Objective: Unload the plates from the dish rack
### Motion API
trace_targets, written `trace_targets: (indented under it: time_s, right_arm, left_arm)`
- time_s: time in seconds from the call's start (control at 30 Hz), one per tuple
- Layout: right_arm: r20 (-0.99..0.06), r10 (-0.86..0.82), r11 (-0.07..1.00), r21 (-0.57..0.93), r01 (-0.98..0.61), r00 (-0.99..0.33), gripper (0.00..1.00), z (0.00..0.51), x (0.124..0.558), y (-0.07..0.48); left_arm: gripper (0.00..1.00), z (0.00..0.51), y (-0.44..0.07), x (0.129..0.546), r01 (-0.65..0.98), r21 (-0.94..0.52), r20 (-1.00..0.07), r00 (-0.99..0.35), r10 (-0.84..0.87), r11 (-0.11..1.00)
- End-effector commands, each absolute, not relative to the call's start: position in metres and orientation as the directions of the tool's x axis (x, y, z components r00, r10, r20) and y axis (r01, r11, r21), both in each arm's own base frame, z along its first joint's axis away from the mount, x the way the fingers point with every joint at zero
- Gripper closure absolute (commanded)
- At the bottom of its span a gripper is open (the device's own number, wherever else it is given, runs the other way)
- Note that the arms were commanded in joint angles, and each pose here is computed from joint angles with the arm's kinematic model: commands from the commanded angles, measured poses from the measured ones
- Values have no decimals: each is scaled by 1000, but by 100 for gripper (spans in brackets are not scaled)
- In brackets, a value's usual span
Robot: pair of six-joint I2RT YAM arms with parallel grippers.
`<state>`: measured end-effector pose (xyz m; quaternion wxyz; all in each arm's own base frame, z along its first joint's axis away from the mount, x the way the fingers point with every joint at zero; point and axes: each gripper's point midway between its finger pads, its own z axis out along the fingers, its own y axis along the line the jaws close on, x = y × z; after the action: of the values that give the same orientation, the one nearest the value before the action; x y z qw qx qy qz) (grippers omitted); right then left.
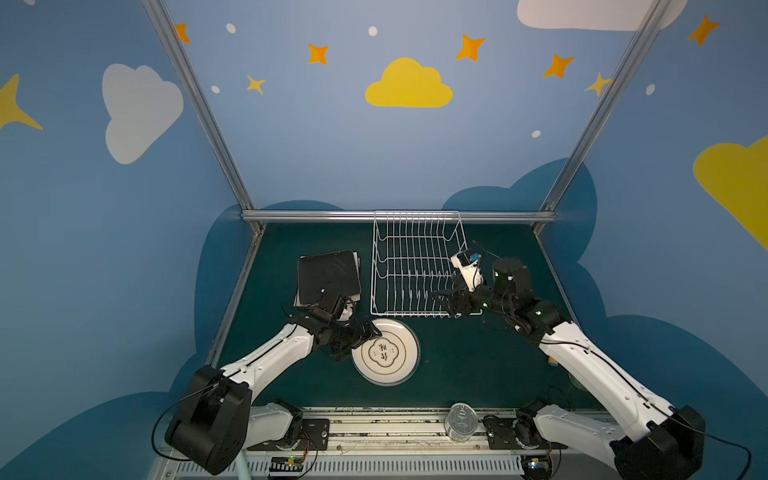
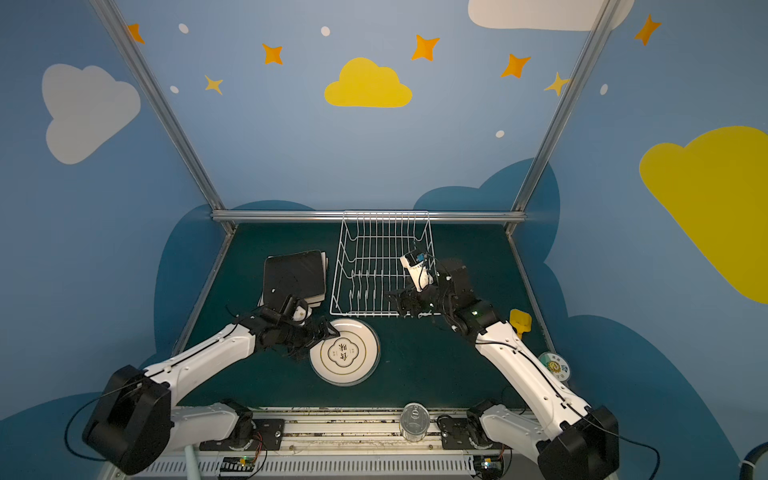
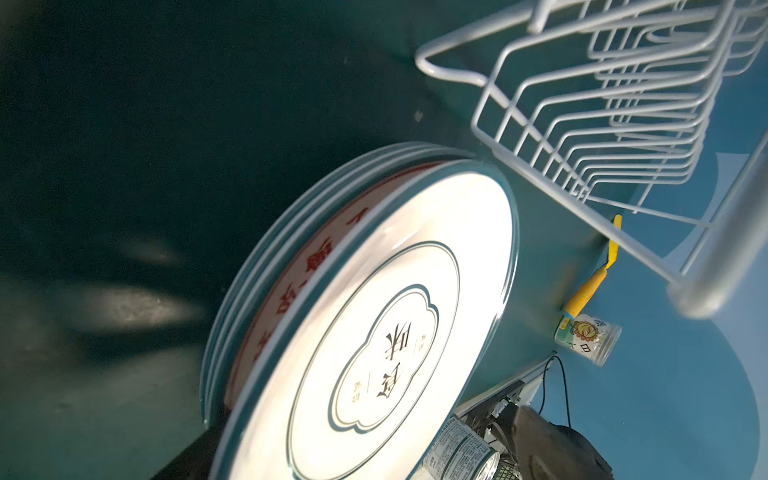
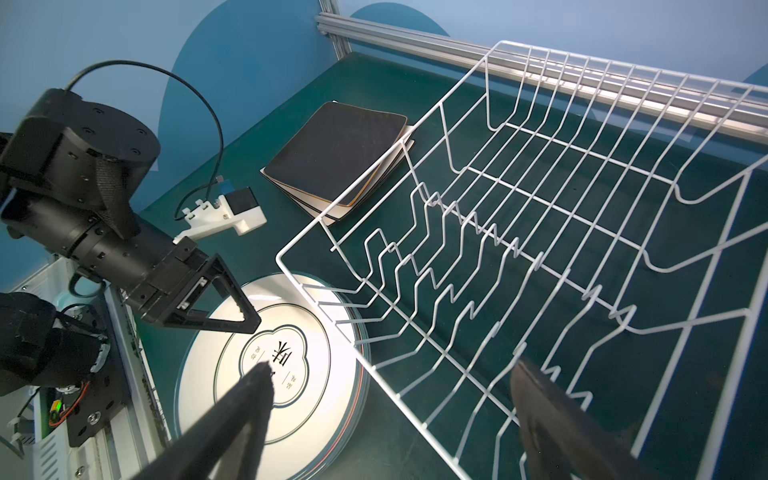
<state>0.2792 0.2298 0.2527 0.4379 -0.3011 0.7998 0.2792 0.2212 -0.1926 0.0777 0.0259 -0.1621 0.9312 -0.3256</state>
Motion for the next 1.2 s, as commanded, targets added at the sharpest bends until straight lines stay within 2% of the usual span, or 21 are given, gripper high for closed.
trace_targets:
  time_s: [0.0,0.3,0.57,0.67,0.77,0.93,1.03,1.17]
  right_arm:
    - [-884,-220,662,175,-729,-412,11,264,281,232]
    - [-882,-220,660,180,-730,-417,11,264,284,235]
    - [-884,-217,661,179,-729,-413,11,266,284,234]
    - [-885,-219,665,173,-726,-411,11,266,284,233]
    - [-887,-204,711,158,-686,-415,11,268,290,225]
    - [-934,-142,861,46,-507,-327,9,286,310,184]
    - [-956,-115,929,-7,-370,-269,6,297,317,151]
    - [-962,-72,982,-22,-186,-264,6,297,324,106]
  left_arm:
    - [1,77,-188,215,-256,-568,53,-960,-276,782]
    - [1,75,-174,215,-194,-424,9,-978,-211,885]
    - [1,77,-175,212,-154,-385,6,-986,-164,910]
    - [1,86,-168,220,-141,-360,-59,-983,-174,922]
    - [0,111,-164,233,-84,-370,-185,-969,-162,925]
    - [1,173,-134,254,48,-273,-508,-855,-102,961]
    - [1,216,-109,265,93,-179,-721,-690,-66,979]
    - [1,252,-83,271,100,-59,-893,-450,-8,993]
